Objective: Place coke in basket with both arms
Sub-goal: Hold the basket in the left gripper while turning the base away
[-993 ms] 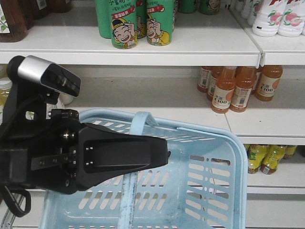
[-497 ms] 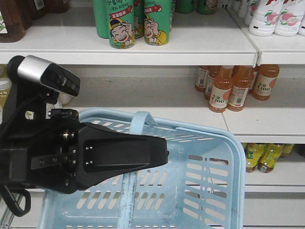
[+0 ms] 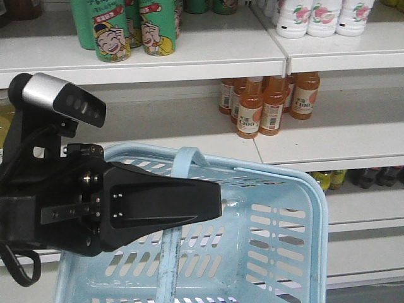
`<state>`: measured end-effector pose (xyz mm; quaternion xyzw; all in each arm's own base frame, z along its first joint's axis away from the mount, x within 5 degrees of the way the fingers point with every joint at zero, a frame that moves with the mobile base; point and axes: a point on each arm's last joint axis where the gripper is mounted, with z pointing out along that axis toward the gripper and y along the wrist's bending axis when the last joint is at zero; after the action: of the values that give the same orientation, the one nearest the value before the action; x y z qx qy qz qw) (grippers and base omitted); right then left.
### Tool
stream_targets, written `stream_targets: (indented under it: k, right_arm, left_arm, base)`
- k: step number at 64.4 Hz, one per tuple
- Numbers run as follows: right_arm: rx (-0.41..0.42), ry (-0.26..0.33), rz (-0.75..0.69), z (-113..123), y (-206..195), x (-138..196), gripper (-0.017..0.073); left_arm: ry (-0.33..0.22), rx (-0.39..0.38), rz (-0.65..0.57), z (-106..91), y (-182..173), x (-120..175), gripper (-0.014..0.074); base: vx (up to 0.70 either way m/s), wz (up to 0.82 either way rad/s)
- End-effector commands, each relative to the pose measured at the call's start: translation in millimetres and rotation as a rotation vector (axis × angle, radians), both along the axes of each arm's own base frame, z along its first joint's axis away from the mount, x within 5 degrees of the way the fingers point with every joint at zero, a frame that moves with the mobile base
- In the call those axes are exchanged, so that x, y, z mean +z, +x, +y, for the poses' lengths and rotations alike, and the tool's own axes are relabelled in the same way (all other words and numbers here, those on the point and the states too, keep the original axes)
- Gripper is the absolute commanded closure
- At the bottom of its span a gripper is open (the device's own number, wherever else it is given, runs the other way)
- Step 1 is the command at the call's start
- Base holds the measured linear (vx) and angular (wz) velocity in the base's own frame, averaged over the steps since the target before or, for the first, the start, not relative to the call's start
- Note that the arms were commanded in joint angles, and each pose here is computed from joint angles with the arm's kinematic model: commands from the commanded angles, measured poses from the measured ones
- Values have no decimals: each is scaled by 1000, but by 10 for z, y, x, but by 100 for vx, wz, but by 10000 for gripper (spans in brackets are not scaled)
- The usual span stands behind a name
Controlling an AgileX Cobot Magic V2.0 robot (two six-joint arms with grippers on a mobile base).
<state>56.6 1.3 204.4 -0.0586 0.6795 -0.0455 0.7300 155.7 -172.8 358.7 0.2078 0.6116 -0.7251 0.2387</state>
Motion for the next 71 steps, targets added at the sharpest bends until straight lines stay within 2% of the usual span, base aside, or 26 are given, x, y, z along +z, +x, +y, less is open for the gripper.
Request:
stream_targets:
  k: [1,71]
  right_arm:
    - [-9,-6,-82,-7,-17,40,561]
    - [-9,-6,-82,-7,-17,40,561]
  left_arm:
    - [-145,-85,-38,48,-118,253,600]
    - [-145,-85,-38,48,-118,253,600]
  base:
    - [-5,-32]
    - [-6,-42]
